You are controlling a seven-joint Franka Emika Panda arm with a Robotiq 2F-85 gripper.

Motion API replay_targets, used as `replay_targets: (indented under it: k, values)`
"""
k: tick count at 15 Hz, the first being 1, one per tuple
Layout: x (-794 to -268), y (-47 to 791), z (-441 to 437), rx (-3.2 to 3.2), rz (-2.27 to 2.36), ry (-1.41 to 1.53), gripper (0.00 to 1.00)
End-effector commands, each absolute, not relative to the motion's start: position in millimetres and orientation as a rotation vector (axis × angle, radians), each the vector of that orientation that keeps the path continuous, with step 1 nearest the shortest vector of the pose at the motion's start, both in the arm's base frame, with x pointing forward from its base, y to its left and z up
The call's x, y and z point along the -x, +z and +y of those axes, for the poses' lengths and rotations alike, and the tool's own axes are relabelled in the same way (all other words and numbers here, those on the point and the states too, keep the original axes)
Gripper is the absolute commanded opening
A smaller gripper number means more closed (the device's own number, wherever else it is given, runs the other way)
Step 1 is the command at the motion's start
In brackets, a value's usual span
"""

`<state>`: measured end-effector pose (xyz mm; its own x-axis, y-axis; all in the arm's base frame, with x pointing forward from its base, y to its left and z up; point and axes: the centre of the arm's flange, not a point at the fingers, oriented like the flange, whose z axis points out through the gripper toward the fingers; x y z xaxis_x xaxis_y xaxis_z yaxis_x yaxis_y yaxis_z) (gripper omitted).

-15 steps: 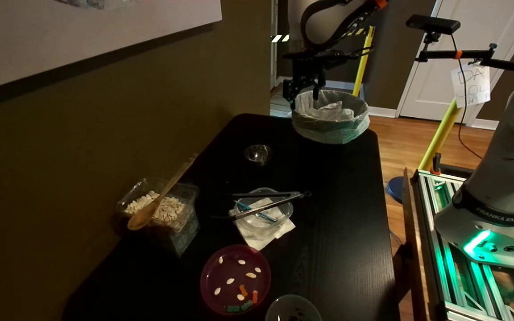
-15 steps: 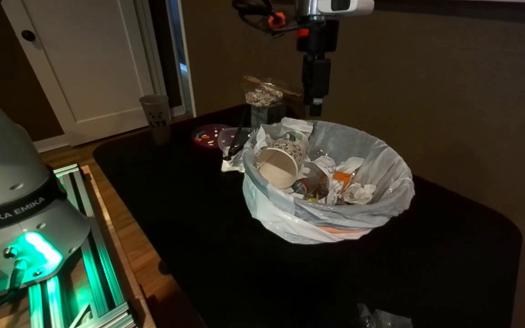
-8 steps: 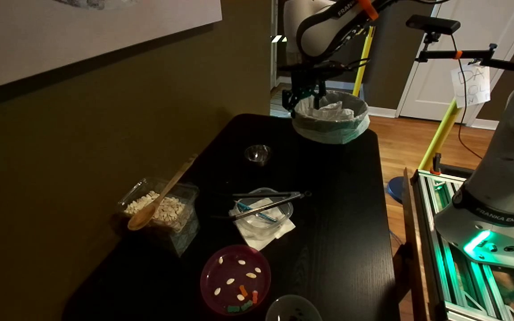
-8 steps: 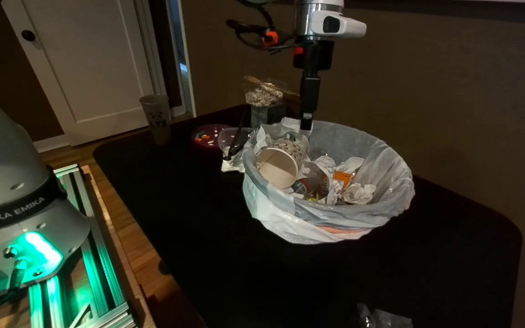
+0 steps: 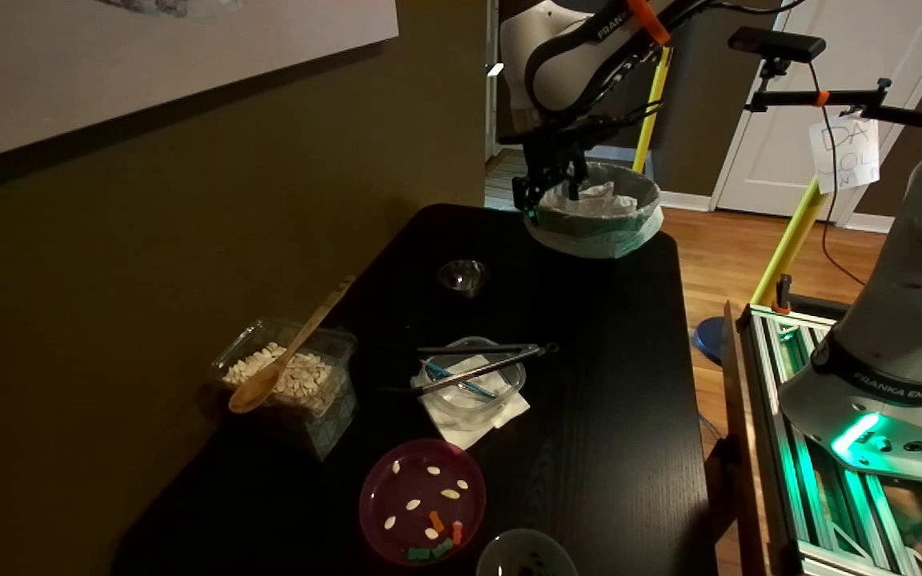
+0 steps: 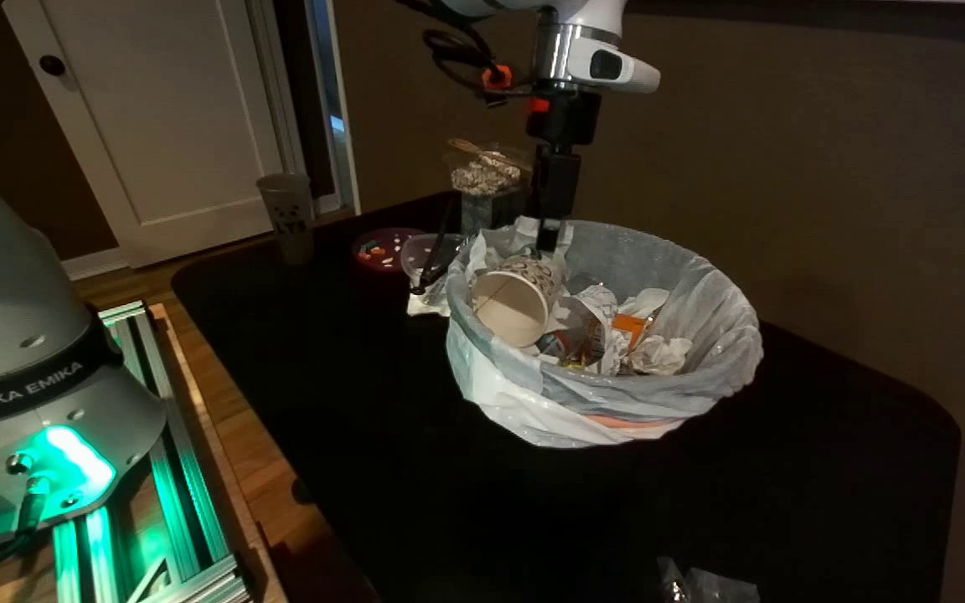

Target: Move the black bin closer to the wall

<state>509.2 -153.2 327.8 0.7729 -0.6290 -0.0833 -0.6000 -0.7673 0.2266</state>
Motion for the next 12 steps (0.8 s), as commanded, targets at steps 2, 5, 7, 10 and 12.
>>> replay_targets:
  k: [2,5,7,10,12]
  values:
    - [-514,340,-145,-2.797,-0.868,-0.261,1.0]
    - [-521,345,-137,-2.784,-0.823,-0.228,1.0]
    - [-525,344,-135,-2.762,-0.803,-0.209,1.0]
    - [-530,363,-133,-2.698,-0.761,-0.111,1.0]
    - [-535,367,-131,-2.703,-0.72,-0.104,1.0]
